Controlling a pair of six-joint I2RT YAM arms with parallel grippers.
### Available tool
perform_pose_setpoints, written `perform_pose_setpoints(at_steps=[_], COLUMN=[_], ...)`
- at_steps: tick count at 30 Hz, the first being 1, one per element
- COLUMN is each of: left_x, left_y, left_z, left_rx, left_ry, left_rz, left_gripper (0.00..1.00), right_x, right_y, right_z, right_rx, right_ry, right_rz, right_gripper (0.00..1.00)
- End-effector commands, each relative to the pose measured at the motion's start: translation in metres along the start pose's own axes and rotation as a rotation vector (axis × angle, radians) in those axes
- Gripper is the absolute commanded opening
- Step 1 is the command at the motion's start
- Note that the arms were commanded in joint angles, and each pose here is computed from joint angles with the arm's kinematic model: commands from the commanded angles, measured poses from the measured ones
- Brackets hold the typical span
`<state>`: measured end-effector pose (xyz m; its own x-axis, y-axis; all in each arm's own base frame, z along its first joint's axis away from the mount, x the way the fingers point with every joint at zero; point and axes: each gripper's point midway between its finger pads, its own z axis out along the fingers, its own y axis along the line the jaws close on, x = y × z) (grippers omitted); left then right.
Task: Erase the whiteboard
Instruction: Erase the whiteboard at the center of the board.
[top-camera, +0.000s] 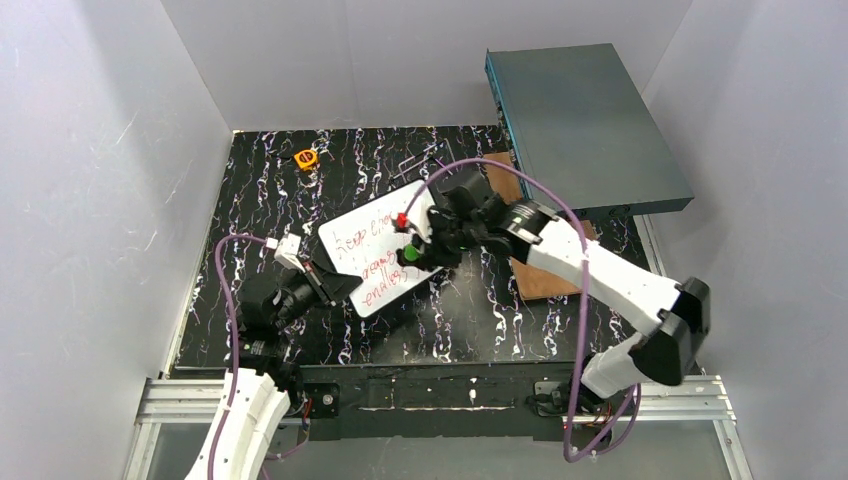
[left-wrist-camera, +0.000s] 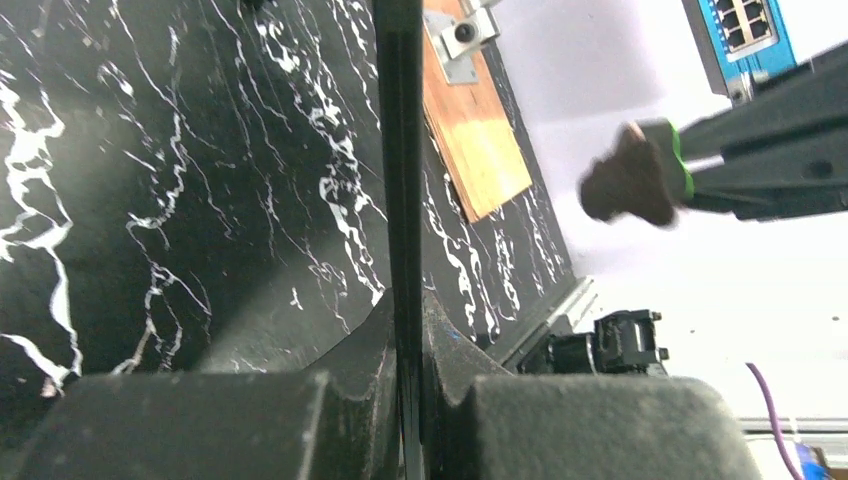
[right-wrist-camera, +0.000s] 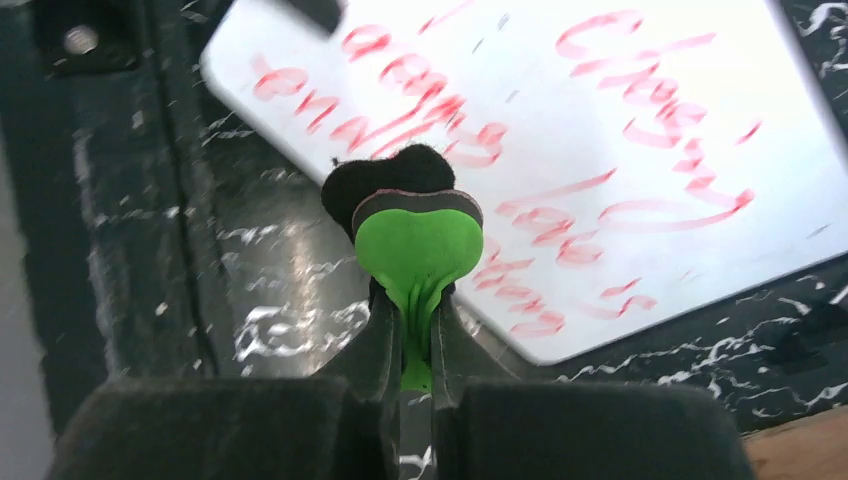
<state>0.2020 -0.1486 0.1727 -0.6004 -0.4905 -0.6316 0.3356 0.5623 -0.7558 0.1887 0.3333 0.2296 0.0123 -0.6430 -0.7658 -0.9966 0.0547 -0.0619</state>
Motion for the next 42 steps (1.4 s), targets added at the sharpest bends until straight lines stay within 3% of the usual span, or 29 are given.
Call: perform_pose_setpoints(at_steps=[1, 8, 14, 15, 18, 19, 26, 30, 34, 37, 42], left_x=[-0.006, 0.006, 0.008, 0.008, 0.006, 0.006, 0.007, 0.008, 0.009, 0.01, 0.01], left_y=[-0.037, -0.035, -0.029, -0.028, -0.027, -0.028, -0.038, -0.044, -0.048, -0.049, -0.05], left_z=[-0.003, -0.007, -0.004, -0.003, -0.003, -0.004, -0.006, -0.007, -0.008, -0.007, -0.006], left_rx=[0.155, 0.152, 0.089, 0.08, 0.043, 0.044, 0.094, 0.13, 0.161, 0.167, 0.175], left_ry=[-0.003, 0.035, 0.09, 0.098, 0.134, 0.142, 0.17, 0.171, 0.18, 0.186, 0.199], left_rz=[0.01, 0.004, 0.02, 0.024, 0.047, 0.051, 0.088, 0.093, 0.091, 0.089, 0.1], left_gripper=[0.0, 0.0, 0.0, 0.0, 0.0, 0.0, 0.0, 0.0, 0.0, 0.0, 0.0], right_x=[-0.029, -0.07, -0.092, -0.088, -0.07, -0.066, -0.054, -0.055, -0.067, -0.07, -0.057], right_y=[-0.025, -0.013, -0.075, -0.07, 0.017, 0.022, -0.001, -0.056, -0.081, -0.062, 0.008], right_z=[0.042, 0.095, 0.091, 0.092, 0.101, 0.104, 0.117, 0.104, 0.093, 0.101, 0.115], right_rx=[0.152, 0.207, 0.501, 0.465, 0.142, 0.13, 0.202, 0.403, 0.45, 0.354, 0.088], right_ry=[0.029, 0.064, 0.109, 0.124, 0.151, 0.161, 0.202, 0.186, 0.153, 0.148, 0.193], right_rz=[-0.025, -0.146, -0.199, -0.209, -0.351, -0.346, -0.26, -0.165, -0.118, -0.138, -0.267], right_gripper=[0.01, 0.01, 0.01, 0.01, 0.01, 0.01, 0.01, 0.01, 0.01, 0.01, 0.01])
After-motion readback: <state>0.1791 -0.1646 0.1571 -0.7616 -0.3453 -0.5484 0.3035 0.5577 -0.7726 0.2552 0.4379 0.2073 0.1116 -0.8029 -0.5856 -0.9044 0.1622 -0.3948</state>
